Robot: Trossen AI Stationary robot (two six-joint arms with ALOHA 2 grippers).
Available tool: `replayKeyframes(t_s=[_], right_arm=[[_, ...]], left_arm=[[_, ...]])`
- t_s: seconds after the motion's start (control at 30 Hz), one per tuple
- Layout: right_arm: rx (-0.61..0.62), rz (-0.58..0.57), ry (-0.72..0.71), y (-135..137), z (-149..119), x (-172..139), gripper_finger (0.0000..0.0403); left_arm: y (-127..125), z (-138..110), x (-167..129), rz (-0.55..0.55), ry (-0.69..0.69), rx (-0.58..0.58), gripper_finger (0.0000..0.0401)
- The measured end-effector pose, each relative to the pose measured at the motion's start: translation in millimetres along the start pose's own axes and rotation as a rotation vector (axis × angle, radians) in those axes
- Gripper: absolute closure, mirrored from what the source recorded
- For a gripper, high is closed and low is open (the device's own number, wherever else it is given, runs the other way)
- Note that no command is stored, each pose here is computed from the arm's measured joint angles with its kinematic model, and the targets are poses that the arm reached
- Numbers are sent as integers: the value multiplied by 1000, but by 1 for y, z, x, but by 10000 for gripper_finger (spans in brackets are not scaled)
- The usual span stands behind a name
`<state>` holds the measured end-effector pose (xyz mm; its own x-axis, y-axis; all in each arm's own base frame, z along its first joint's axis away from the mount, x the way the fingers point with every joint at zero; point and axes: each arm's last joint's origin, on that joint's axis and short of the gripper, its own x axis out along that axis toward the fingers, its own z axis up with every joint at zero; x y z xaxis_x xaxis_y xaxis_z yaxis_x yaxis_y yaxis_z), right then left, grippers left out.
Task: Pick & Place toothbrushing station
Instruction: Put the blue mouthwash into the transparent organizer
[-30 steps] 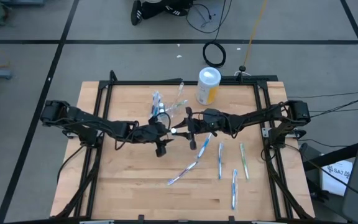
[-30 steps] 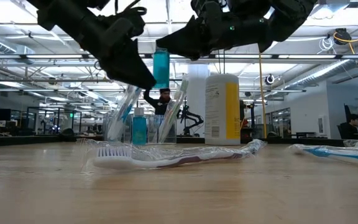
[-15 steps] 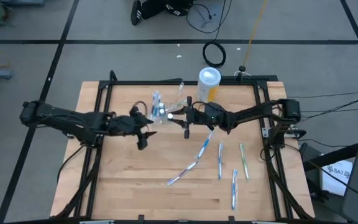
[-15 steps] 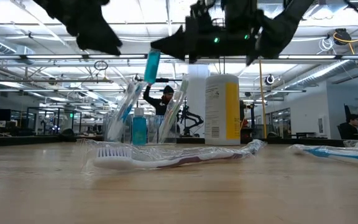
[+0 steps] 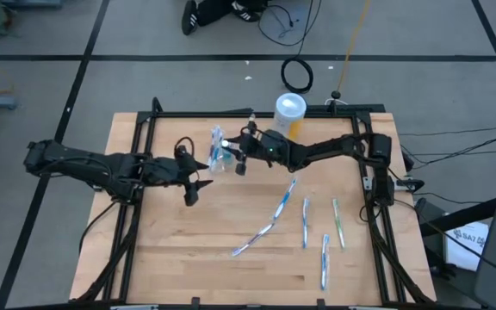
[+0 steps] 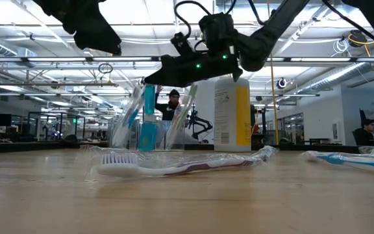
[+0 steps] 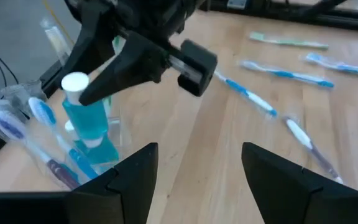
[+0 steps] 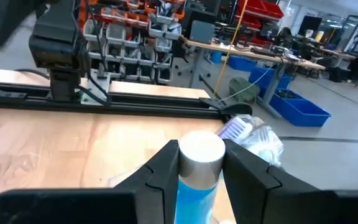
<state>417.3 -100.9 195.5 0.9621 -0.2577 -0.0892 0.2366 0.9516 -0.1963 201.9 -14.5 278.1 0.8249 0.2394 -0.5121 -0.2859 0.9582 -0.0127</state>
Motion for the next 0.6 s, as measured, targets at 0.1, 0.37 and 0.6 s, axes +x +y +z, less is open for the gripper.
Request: replayKeyframes(t_s=[0.1,0.37,0.6], right_arm=[[-10,-1,0,0,0,0,307],[-24,-7,-37,-2,12,-4,307],[-27,0,14,-1,6,-4,307]], left_arm=[[0,0,0,-1,4,4,162],[-1,-1,0,-7,5,-12,162],[-1,-1,0,-7,7,-33,162]])
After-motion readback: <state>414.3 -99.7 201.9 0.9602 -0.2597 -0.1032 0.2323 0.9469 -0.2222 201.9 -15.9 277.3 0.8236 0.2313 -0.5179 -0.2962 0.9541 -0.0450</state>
